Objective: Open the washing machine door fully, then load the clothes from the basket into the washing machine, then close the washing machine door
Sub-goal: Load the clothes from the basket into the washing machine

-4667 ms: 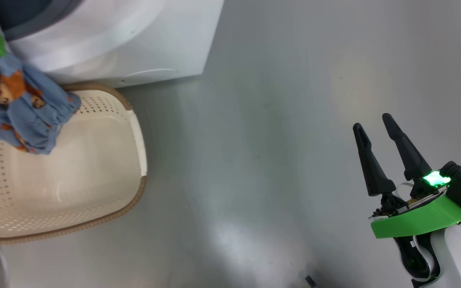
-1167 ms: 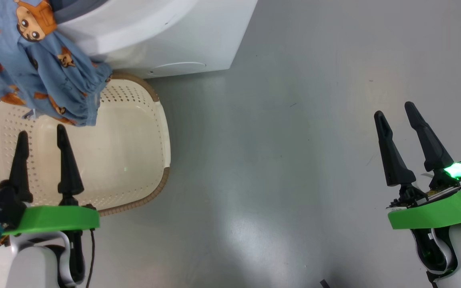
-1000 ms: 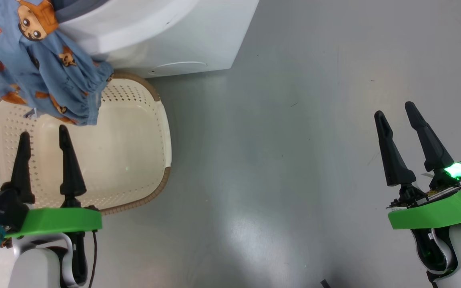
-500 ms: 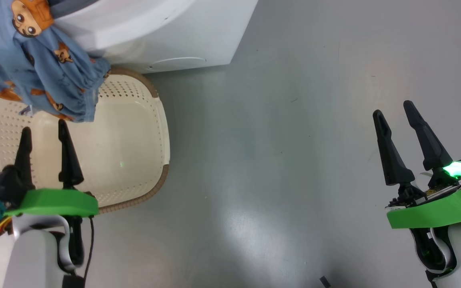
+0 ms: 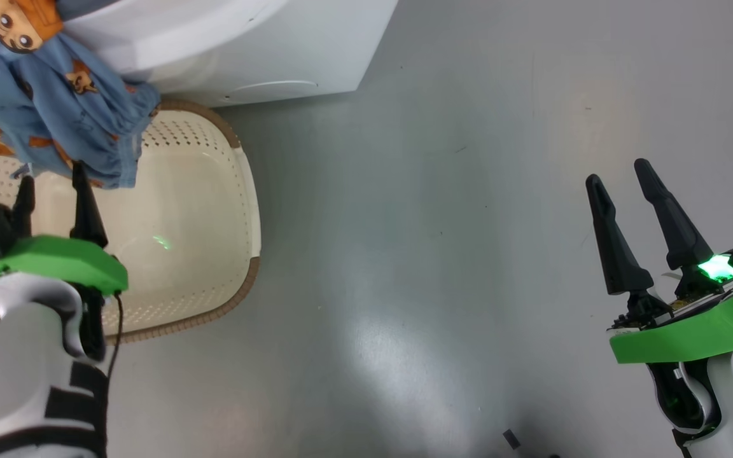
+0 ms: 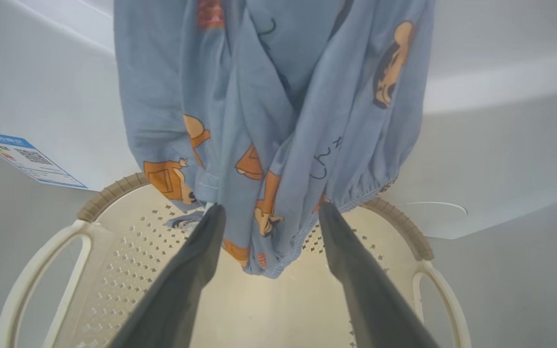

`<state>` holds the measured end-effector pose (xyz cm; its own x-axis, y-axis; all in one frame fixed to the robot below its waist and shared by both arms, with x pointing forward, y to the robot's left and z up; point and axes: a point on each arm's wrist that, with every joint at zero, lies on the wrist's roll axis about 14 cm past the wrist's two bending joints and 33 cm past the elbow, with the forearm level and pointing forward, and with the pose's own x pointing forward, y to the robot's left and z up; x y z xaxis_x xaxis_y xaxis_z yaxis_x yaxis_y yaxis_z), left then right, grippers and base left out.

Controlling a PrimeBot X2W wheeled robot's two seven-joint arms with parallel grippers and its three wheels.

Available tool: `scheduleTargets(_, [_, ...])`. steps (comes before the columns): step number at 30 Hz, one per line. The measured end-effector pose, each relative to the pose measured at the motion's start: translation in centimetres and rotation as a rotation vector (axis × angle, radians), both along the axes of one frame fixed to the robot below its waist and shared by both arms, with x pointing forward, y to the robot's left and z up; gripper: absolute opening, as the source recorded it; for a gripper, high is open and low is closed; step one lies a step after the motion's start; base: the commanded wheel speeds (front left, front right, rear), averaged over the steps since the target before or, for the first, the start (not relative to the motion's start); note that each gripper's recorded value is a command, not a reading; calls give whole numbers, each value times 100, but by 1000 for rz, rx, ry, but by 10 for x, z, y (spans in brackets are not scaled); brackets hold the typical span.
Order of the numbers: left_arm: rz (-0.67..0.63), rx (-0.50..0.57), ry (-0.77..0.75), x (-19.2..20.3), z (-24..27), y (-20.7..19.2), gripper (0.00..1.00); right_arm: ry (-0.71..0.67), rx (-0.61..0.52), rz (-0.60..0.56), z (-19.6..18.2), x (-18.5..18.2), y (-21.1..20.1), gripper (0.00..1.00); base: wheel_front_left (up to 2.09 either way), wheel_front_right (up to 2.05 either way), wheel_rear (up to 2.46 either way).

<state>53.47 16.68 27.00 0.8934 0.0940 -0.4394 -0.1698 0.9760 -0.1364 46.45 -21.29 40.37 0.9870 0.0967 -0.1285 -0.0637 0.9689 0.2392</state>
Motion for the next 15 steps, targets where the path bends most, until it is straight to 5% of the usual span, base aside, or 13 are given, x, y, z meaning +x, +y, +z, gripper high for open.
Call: scheduleTargets(15, [-78, -9, 68, 35, -20, -6, 100, 12, -15, -7, -4, 0, -5, 100, 0, 0, 0])
